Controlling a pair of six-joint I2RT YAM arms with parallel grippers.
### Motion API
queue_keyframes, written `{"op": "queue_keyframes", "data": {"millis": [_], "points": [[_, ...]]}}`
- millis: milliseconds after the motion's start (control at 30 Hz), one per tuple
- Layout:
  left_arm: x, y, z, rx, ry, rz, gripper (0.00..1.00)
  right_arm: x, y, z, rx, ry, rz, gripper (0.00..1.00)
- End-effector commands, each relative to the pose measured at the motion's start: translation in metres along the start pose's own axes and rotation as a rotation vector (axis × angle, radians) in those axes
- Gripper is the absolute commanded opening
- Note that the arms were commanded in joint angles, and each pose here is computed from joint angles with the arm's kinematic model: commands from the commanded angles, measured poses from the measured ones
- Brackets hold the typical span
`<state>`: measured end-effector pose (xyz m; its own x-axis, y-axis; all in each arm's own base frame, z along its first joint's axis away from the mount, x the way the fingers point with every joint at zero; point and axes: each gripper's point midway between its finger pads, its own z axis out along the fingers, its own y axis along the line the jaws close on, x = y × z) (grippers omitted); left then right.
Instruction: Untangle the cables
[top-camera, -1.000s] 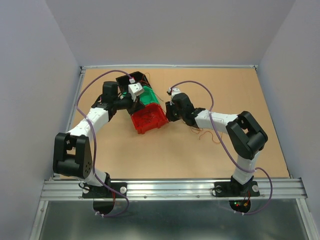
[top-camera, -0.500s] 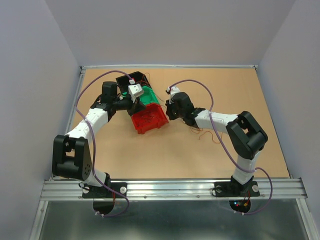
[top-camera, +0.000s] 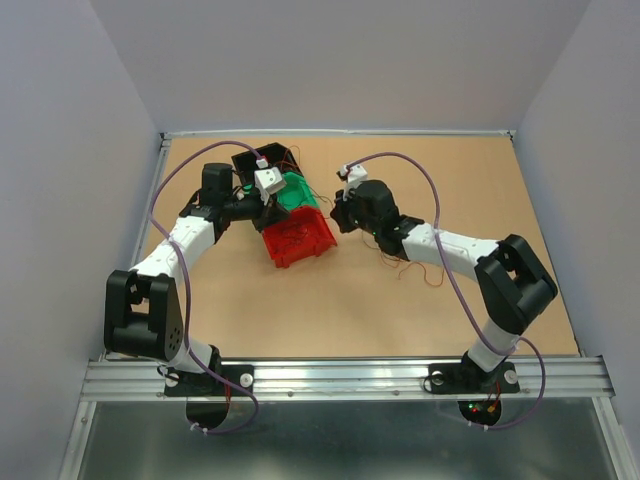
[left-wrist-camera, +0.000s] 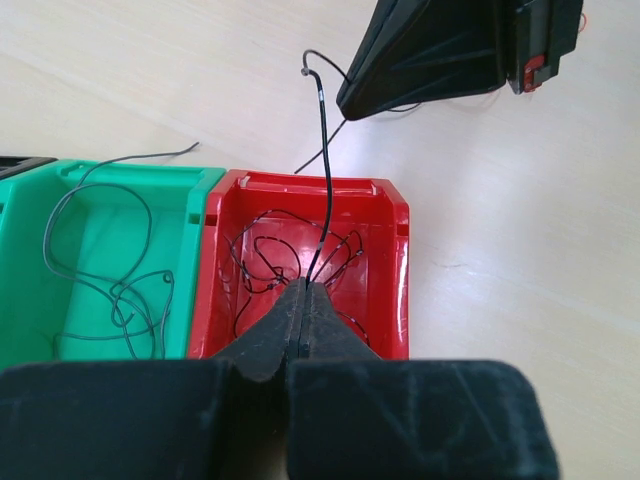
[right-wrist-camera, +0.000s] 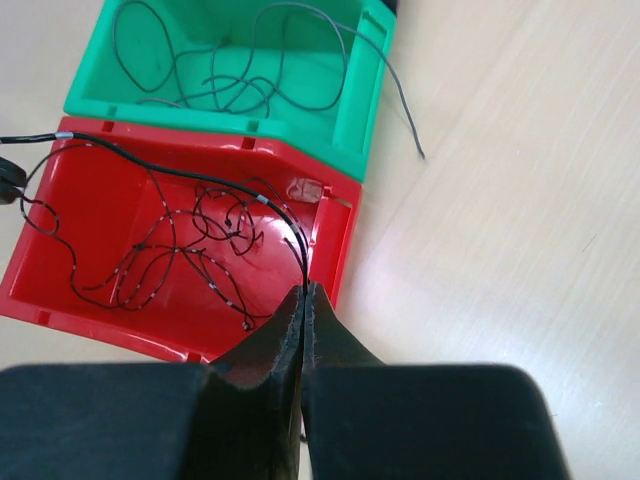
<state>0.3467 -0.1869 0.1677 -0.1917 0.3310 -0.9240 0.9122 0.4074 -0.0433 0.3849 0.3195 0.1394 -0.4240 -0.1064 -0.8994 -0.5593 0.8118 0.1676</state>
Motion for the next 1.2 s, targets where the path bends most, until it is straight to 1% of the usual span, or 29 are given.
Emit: {"op": "queue_keyframes", "data": {"millis": [0, 33, 133, 200, 233, 300, 333, 367, 467, 567, 633, 667, 767, 867, 967, 1000, 1133, 1167], "points": [[-0.009, -0.001, -0.007, -0.016, -0.023, 0.042, 0.00, -0.027, 0.032, -0.011, -0.108, -0.098, -0.056, 0.01], [-0.009, 0.000, -0.007, -0.023, -0.022, 0.041, 0.00, -0.030, 0.034, -0.012, -0.115, -0.102, -0.062, 0.01], [-0.009, 0.002, -0.008, -0.035, -0.020, 0.038, 0.00, -0.028, 0.054, -0.009, -0.215, -0.076, -0.062, 0.01], [-0.010, 0.003, -0.009, -0.045, -0.022, 0.045, 0.00, -0.021, 0.063, -0.003, -0.240, -0.048, -0.063, 0.01], [-0.010, 0.004, -0.009, -0.053, -0.018, 0.043, 0.00, -0.007, 0.068, 0.006, -0.251, -0.010, -0.068, 0.01], [-0.009, 0.005, -0.010, -0.061, -0.015, 0.044, 0.00, -0.001, 0.076, 0.015, -0.269, 0.023, -0.068, 0.00], [-0.009, 0.005, -0.009, -0.062, -0.014, 0.045, 0.00, 0.014, 0.076, 0.024, -0.271, 0.064, -0.065, 0.00], [-0.009, 0.006, -0.009, -0.065, -0.013, 0.046, 0.00, 0.011, 0.079, 0.030, -0.278, 0.065, -0.063, 0.01], [-0.005, 0.009, -0.007, -0.074, 0.000, 0.035, 0.00, 0.034, 0.082, 0.044, -0.284, 0.141, -0.051, 0.00], [0.000, 0.016, -0.005, -0.096, 0.017, 0.015, 0.00, 0.041, 0.089, 0.051, -0.301, 0.182, -0.032, 0.01], [0.003, 0.020, -0.002, -0.108, 0.031, 0.006, 0.00, 0.055, 0.090, 0.057, -0.286, 0.254, -0.012, 0.01], [0.005, 0.021, 0.000, -0.113, 0.042, 0.000, 0.00, 0.055, 0.090, 0.065, -0.278, 0.267, -0.006, 0.00], [0.015, 0.028, 0.006, -0.156, 0.086, -0.011, 0.00, 0.074, 0.087, 0.069, -0.255, 0.357, 0.015, 0.01], [0.022, 0.029, 0.013, -0.180, 0.123, -0.003, 0.00, 0.088, 0.089, 0.072, -0.268, 0.400, 0.034, 0.01], [0.027, 0.031, 0.017, -0.191, 0.144, -0.008, 0.00, 0.094, 0.089, 0.070, -0.265, 0.424, 0.050, 0.04], [0.027, 0.031, 0.017, -0.192, 0.145, -0.006, 0.00, 0.095, 0.088, 0.068, -0.260, 0.428, 0.053, 0.10], [0.029, 0.030, 0.019, -0.200, 0.155, 0.004, 0.00, 0.072, 0.083, 0.054, -0.229, 0.361, 0.021, 0.18], [0.029, 0.029, 0.019, -0.206, 0.160, 0.004, 0.00, 0.052, 0.084, 0.045, -0.230, 0.310, 0.010, 0.19]]}}
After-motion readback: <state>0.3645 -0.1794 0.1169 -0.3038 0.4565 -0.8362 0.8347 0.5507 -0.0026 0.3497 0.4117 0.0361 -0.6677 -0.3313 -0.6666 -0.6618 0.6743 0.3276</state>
